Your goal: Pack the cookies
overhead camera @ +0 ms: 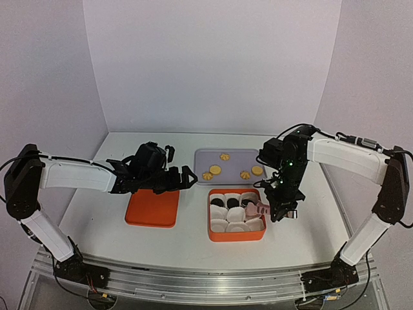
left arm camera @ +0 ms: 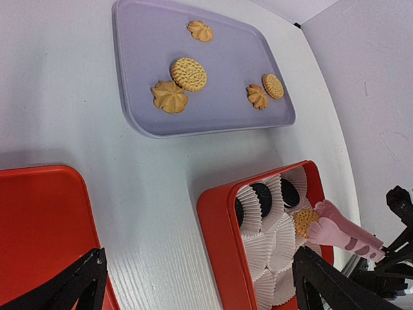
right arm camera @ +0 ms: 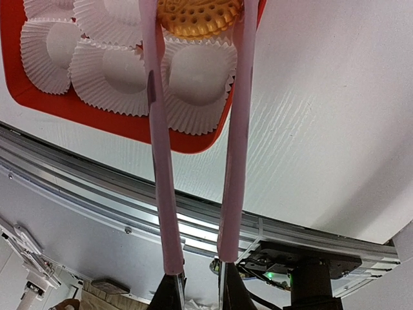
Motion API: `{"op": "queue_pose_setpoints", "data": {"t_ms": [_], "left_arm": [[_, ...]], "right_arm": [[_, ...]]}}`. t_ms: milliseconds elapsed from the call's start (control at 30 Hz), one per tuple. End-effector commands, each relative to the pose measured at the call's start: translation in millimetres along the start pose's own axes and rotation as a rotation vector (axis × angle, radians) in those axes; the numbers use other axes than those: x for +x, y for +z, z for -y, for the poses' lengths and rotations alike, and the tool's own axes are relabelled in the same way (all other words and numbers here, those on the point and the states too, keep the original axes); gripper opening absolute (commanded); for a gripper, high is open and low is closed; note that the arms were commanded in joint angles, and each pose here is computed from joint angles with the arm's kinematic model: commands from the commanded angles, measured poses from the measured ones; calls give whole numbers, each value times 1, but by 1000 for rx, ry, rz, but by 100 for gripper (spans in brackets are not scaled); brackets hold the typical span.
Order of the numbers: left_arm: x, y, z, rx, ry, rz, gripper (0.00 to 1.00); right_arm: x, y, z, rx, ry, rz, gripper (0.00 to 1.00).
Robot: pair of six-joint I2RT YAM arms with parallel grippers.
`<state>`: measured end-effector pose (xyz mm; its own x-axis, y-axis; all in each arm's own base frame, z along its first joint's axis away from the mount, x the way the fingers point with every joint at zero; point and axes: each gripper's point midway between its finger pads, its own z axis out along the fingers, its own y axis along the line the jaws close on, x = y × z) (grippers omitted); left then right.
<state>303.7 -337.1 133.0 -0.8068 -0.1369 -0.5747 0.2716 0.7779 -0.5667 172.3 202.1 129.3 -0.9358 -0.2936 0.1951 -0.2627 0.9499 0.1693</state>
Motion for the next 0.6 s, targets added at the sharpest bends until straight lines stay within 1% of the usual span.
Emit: {"op": "queue_pose_setpoints", "data": {"t_ms": [0,100,300,333,567], "left_arm": [[-16,-10,12,33,9,60,100],[-16,-10,12,33,8,62,100],[-16,-13,11,31,8,63,100],[-15,-13,11,30,8,62,100],[-15,-15,10,32,2,64,100]], "right_arm": [[137,-54,51,282,148,-563,9],[136,-54,53,302,146,-562,10],[133,-55,51,293,143,-552,17],[133,-56,51,290,142,-551,20],[134,-57,50,279,140,-539,26]]}}
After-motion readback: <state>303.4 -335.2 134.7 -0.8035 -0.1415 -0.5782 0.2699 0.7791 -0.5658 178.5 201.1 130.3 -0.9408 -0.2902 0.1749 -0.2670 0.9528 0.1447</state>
